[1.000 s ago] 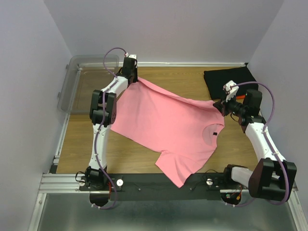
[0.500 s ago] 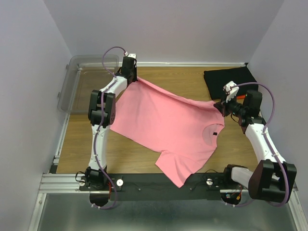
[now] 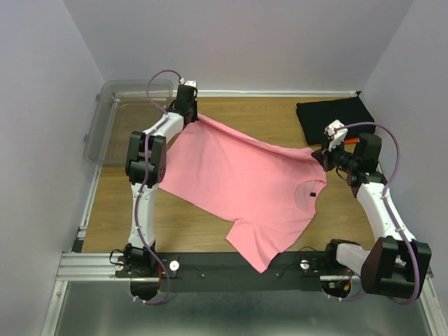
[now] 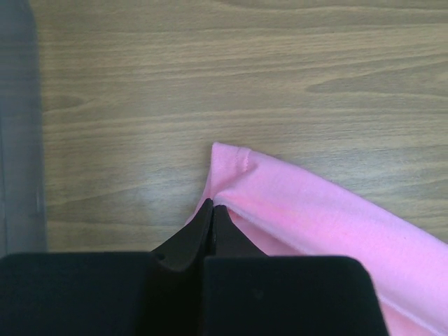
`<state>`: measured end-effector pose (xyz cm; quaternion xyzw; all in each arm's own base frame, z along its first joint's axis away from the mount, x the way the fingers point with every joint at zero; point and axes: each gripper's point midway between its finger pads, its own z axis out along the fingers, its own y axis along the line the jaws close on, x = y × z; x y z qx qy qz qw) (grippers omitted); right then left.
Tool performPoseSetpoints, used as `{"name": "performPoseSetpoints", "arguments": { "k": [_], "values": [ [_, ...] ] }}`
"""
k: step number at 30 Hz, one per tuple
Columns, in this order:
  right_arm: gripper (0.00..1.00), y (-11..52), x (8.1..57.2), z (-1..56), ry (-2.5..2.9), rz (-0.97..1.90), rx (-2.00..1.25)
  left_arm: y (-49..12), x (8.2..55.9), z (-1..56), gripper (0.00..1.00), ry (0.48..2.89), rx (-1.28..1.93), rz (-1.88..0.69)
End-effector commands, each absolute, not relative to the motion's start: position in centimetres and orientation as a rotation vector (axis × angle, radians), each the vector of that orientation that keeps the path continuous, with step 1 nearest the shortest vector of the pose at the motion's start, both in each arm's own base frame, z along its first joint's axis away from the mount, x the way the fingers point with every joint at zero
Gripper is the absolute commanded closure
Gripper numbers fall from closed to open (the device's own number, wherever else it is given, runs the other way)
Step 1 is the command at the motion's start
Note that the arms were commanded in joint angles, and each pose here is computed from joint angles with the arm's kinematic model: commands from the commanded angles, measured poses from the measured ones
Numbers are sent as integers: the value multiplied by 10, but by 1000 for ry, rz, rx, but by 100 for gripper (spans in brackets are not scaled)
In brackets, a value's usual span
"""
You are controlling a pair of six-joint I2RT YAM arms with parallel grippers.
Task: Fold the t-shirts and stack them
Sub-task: Fold the tshirt
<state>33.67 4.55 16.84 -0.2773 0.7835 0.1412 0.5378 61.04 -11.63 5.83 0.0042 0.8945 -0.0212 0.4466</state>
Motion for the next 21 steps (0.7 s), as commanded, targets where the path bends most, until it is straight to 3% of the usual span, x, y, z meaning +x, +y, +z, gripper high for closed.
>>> {"name": "performPoseSetpoints", "arguments": {
  "k": [1, 21],
  "values": [
    [98, 41, 331, 159, 1893, 318, -663, -103, 613, 90, 100, 2151, -17, -16],
    [98, 43, 327, 157, 1896, 321, -675, -98, 608, 87, 100, 2169, -27, 8]
  ]
}}
